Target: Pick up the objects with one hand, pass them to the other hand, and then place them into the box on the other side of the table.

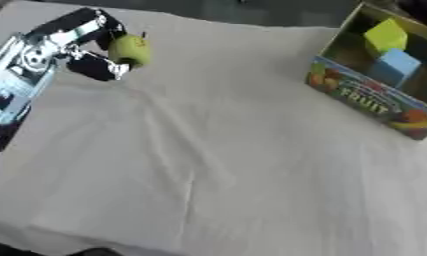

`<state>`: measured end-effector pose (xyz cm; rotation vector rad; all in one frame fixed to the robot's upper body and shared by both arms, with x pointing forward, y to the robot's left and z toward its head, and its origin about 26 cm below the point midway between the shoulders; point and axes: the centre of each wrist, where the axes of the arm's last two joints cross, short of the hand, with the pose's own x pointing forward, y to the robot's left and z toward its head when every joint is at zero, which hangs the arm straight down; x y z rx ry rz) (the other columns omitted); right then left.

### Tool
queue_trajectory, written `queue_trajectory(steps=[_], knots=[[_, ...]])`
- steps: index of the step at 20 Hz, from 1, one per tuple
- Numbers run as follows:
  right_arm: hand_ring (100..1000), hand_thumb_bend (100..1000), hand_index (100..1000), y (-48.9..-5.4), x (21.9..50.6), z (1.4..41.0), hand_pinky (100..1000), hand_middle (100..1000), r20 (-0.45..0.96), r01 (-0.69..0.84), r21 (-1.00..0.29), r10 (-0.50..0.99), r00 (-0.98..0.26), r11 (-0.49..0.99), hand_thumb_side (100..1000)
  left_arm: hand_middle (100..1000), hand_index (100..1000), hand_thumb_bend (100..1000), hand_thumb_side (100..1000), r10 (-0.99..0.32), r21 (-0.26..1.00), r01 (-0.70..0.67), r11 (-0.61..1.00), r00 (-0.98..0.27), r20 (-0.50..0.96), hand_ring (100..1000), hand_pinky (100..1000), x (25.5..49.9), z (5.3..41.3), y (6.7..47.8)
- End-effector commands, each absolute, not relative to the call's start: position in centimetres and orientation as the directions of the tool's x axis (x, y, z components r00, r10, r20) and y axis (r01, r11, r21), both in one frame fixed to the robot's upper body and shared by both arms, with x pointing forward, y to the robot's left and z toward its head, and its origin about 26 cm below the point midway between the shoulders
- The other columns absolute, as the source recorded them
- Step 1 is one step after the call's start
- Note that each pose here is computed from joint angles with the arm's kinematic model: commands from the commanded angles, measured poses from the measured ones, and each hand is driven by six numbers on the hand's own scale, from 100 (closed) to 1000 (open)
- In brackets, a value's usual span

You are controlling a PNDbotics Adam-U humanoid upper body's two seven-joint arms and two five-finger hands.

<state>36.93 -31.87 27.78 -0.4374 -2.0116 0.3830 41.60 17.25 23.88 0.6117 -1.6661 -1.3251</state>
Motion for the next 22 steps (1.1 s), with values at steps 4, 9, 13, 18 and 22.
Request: queue_trajectory(steps=[4, 9, 13, 18, 22], knots=[[1000, 100, 859, -30.9, 36.1, 29.7, 1000, 747, 0.729, 0.121, -0.456, 0.448, -0.518, 0.882, 503, 446, 542, 100, 100, -0.699, 0.897, 0.09, 0.433, -0.595, 0.397, 521, 639, 40.7, 23.0, 15.9], [1000, 100, 858, -29.5, 35.4, 30.3, 1000, 747, 0.691, 0.063, -0.493, 0.434, -0.579, 0.868, 465, 434, 537, 100, 102, -0.631, 0.859, 0.075, 0.506, -0.647, 0.428, 508, 628, 40.3, 20.5, 15.2], [1000, 100, 855, -28.0, 34.6, 31.1, 1000, 747, 0.626, -0.006, -0.573, 0.433, -0.648, 0.82, 426, 423, 532, 100, 101, -0.625, 0.85, 0.038, 0.525, -0.66, 0.416, 499, 620, 40.3, 19.2, 14.8], [1000, 100, 852, -25.4, 33.5, 32.1, 1000, 746, 0.501, -0.075, -0.717, 0.437, -0.747, 0.693, 309, 419, 530, 100, 117, -0.597, 0.846, 0.038, 0.532, -0.692, 0.406, 495, 617, 40.4, 18.0, 14.3], [1000, 100, 851, -23.2, 33.0, 32.6, 1000, 748, 0.373, -0.085, -0.838, 0.452, -0.81, 0.539, 211, 417, 529, 100, 116, -0.595, 0.846, 0.029, 0.532, -0.699, 0.398, 493, 615, 40.5, 17.2, 14.1]])
